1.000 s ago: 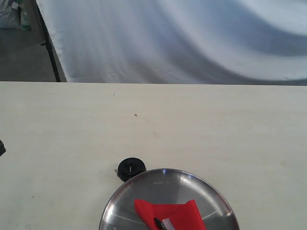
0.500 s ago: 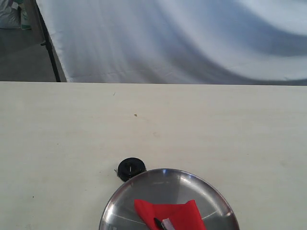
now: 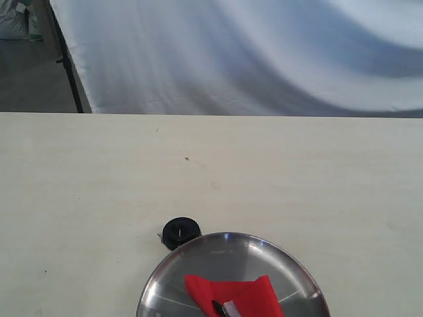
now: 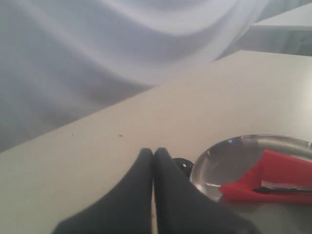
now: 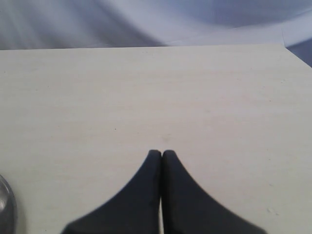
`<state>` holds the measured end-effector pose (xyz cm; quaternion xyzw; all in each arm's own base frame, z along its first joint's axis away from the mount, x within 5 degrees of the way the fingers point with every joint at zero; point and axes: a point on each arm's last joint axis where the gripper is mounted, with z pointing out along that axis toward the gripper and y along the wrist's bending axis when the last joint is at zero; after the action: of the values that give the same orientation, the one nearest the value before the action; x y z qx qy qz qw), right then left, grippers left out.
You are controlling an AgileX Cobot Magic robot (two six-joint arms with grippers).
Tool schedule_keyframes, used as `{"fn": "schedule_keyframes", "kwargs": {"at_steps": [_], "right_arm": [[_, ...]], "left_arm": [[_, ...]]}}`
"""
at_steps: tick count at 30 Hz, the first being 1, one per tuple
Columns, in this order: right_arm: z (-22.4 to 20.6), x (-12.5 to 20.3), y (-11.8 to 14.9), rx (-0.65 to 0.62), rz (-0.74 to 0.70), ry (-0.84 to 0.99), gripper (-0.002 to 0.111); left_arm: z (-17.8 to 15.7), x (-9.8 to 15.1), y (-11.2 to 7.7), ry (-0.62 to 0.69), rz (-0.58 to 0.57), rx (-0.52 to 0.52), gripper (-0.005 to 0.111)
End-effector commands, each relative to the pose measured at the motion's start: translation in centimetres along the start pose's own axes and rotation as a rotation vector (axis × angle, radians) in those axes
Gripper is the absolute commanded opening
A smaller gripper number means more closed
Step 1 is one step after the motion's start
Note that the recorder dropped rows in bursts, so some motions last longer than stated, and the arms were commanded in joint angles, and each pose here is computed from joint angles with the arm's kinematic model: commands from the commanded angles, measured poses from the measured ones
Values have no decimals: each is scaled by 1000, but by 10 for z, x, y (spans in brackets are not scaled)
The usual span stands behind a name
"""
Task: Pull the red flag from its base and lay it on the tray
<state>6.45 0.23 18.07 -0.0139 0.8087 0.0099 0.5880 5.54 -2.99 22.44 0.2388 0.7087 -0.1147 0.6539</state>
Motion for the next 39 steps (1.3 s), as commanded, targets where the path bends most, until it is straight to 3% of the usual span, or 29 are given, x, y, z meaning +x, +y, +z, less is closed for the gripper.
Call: {"fn": "schedule_keyframes", "kwargs": {"at_steps": [1,4,12,29,39], "right_arm": [[-1,-1,0,4,-5,-4,0],[-1,-1,0,4,-5,-4,0],[-1,-1,0,4,-5,-4,0],[-1,-1,0,4,-5,-4,0],[-1,-1,0,4,-5,-4,0]], "left_arm": [[-1,17,-3,39,-25,12,0],[-2,31,-5,39,4,7,0],[-4,37,-2,78,-4,-49,0],[-15,43,27,163,-92,-612,0],[-16,43,28,164,-98,-640,0]]}}
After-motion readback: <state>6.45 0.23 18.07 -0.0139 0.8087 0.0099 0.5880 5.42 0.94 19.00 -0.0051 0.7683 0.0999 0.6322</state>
